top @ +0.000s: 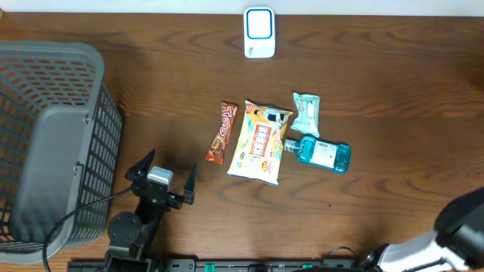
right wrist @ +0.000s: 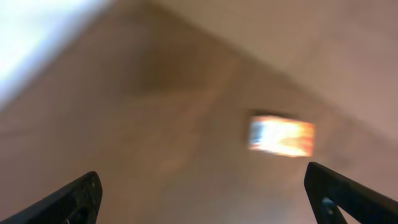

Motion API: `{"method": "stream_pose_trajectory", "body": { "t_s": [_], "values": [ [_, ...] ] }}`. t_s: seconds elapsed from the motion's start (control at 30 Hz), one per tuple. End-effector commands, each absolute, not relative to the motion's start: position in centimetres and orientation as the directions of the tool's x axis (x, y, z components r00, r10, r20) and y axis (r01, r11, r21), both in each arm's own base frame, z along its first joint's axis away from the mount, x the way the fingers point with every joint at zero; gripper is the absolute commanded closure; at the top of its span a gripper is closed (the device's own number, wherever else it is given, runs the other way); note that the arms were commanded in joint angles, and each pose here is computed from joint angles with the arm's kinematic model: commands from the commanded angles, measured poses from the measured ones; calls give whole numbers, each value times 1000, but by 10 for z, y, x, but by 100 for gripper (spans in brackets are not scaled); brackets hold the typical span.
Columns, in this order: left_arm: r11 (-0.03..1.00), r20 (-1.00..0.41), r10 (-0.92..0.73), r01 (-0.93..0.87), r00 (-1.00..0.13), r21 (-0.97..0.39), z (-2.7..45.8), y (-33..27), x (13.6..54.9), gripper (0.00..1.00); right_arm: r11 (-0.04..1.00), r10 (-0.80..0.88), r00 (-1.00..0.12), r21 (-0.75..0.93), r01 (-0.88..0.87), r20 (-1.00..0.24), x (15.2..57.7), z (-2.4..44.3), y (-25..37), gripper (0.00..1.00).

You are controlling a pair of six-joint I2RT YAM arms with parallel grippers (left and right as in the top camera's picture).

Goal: Scan the item barcode
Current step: 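Reach the right gripper to the mint-green bag and grasp it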

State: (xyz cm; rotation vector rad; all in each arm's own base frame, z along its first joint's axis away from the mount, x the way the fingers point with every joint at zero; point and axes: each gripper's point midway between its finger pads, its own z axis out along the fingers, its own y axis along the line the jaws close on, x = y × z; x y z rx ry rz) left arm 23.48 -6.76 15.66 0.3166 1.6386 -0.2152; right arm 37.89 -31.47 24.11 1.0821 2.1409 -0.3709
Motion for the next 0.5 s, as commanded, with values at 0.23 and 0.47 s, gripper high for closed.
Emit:
{"method": "stream_pose_trajectory", "body": {
  "t_s": [0.23, 0.47],
  "values": [
    [940, -989, 93, 339, -116, 49, 140, -69, 234, 1, 751, 546, -724, 628, 202, -421, 456, 254, -38, 1],
    [940, -989, 93, 339, -116, 49, 140, -69, 234, 1, 844, 306, -872, 532, 63, -382, 461, 204, 71, 7]
  ]
}}
